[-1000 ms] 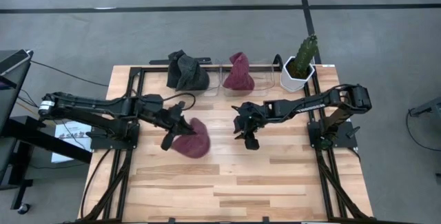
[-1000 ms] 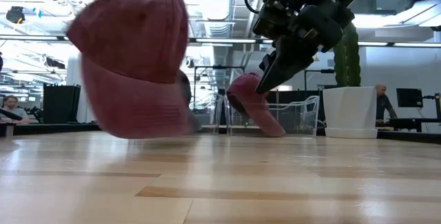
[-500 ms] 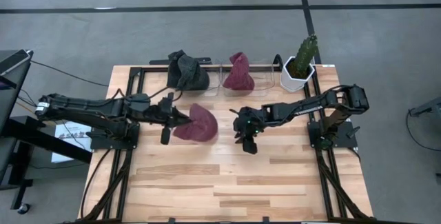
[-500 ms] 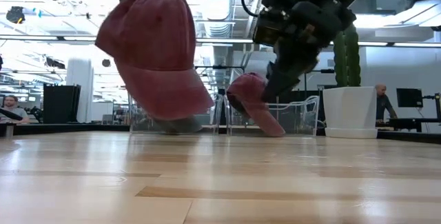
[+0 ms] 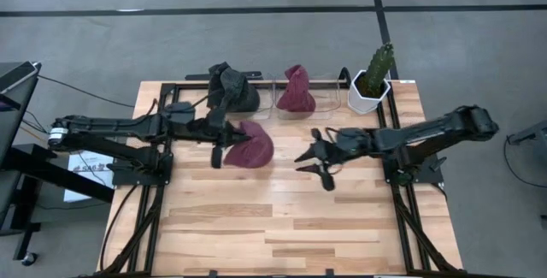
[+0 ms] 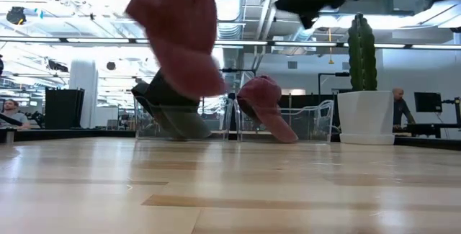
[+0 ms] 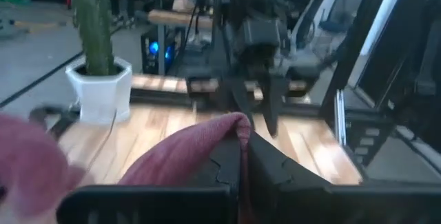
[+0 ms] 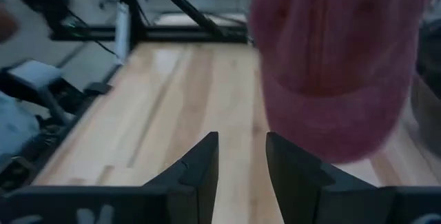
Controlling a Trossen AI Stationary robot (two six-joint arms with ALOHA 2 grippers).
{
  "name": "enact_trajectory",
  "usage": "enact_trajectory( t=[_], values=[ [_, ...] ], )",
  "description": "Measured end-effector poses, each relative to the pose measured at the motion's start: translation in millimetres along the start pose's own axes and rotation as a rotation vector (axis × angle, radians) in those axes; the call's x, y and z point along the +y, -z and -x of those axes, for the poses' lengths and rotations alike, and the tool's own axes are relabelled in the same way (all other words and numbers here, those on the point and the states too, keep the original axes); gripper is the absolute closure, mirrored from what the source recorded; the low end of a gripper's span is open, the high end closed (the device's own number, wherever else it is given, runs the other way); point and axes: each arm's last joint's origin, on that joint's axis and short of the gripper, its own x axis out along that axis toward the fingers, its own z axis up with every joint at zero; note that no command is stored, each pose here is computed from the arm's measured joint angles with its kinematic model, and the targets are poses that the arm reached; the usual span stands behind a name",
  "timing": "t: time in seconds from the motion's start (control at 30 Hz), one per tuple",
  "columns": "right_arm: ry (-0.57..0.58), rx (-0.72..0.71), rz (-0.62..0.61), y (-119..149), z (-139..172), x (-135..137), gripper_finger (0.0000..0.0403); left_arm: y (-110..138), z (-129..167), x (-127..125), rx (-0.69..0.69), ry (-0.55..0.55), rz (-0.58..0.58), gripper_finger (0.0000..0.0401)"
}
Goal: Pick & Place hat
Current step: Put the red cap into the right transparent bin
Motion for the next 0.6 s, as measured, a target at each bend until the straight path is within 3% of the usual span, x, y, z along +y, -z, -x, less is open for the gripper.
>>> enact_trajectory(
  t=[0.27, 0.6],
  values=[
    [-0.072, -0.087, -0.022, 35.9, 44.6, 20.0, 0.029, -43.4, -43.1, 18.5, -0.035, -0.02, -0.039, 0.0391],
    [-0.117, -0.161, -0.006, 47.9, 66.1, 28.2, 0.029, -77.0, -103.3, 65.3, -0.049, -0.111, -0.056, 0.0391]
  ],
)
